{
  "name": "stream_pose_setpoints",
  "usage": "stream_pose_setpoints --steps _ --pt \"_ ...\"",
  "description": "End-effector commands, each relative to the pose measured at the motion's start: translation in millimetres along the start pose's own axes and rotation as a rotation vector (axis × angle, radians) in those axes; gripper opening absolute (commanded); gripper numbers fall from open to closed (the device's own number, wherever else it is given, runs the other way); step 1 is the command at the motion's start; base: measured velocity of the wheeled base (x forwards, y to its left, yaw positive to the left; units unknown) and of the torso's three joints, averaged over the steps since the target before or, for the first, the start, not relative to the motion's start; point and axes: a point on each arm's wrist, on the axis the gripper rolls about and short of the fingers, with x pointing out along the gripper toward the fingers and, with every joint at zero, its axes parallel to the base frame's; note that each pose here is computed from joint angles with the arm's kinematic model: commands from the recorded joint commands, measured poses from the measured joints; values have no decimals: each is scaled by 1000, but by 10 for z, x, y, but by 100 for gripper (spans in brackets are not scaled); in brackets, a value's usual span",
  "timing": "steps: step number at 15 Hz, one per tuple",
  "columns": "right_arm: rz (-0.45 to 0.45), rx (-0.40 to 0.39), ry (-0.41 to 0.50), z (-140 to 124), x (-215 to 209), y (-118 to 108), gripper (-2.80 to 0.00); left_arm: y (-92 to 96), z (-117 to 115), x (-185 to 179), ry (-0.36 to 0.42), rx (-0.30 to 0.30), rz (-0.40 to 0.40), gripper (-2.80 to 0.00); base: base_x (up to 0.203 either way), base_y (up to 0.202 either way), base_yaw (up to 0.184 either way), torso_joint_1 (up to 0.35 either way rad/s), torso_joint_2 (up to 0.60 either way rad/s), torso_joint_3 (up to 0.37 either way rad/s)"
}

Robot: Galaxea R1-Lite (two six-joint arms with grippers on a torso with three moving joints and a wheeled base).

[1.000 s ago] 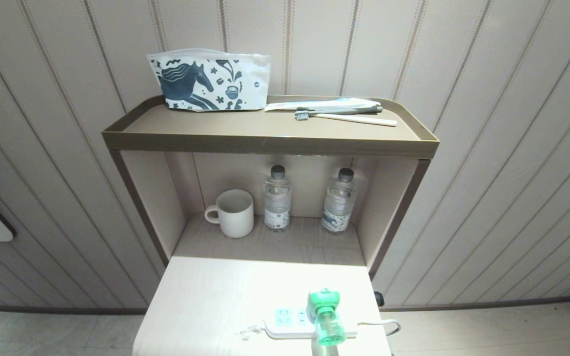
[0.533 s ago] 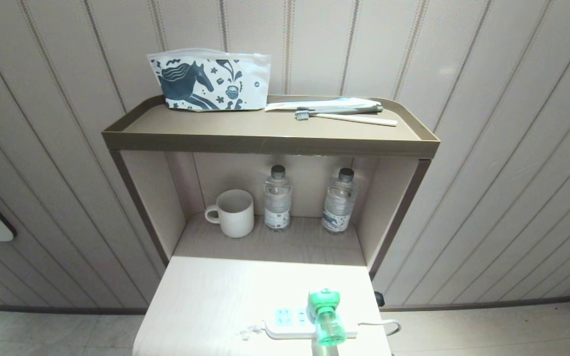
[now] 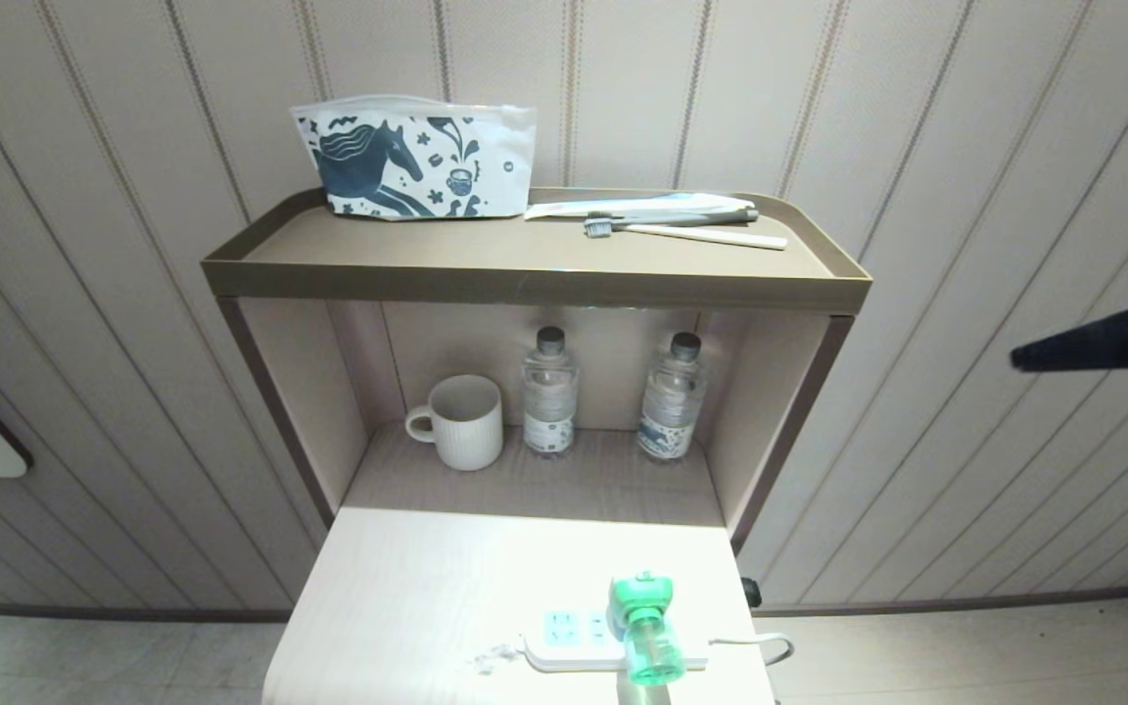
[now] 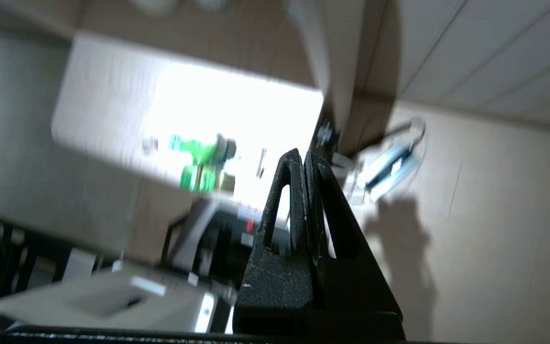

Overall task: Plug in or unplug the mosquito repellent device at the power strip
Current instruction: Hold the socket with your left hand and unplug it with your right hand

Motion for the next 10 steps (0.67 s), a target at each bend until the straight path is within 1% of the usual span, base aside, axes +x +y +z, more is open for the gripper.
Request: stream_pose_setpoints --steps 1,2,4,5,7,9,10 --pt "6 -57 304 5 599 257 -280 0 -2 0 2 0 0 -280 0 0 0 0 0 0" --pt "1 -88 352 -38 700 348 -280 0 -2 0 2 0 0 -280 0 0 0 0 0 0" --pt "-58 -147 457 -172 908 460 -280 0 -2 0 2 0 0 -280 0 0 0 0 0 0" --pt "-61 -172 485 -229 963 516 -280 0 -1 1 3 0 0 -280 0 0 0 0 0 0" --pt "-45 -194 518 -313 1084 665 -280 0 -2 0 2 0 0 -280 0 0 0 0 0 0" --pt "-28 -178 515 -411 1204 789 -280 0 -1 1 3 0 0 -280 0 0 0 0 0 0" --pt "-14 -165 491 -438 1264 823 -216 0 -2 0 2 0 0 -280 0 0 0 0 0 0"
